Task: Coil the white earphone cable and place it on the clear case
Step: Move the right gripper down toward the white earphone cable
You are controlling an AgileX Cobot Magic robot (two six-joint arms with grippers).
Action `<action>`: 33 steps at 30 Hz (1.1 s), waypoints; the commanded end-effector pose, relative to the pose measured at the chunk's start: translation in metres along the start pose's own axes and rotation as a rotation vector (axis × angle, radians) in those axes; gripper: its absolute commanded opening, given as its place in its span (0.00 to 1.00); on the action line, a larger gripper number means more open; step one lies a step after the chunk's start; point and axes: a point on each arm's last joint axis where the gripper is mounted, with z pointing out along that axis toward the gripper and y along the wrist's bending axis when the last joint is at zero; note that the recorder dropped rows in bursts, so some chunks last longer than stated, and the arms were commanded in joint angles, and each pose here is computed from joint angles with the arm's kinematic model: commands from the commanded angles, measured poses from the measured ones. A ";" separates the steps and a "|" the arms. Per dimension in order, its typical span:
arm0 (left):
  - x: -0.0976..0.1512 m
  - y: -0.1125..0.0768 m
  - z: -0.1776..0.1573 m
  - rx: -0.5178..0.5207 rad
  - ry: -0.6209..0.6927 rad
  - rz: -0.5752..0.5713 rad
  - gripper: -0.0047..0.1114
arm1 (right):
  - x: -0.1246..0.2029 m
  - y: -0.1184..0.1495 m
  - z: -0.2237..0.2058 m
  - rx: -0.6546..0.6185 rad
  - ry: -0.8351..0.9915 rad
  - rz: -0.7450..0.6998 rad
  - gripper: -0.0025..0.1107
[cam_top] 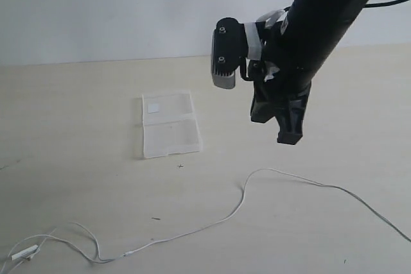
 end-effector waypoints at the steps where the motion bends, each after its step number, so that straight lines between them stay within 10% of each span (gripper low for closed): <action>1: 0.000 0.000 0.000 0.001 -0.014 -0.007 0.04 | 0.004 -0.010 0.022 0.040 0.078 0.085 0.04; 13: 0.000 0.000 0.000 0.001 -0.014 -0.007 0.04 | 0.018 -0.013 0.083 -0.025 0.260 0.297 0.40; 33: 0.000 0.000 0.000 0.001 -0.014 -0.007 0.04 | 0.068 -0.032 0.031 -0.023 0.234 0.557 0.42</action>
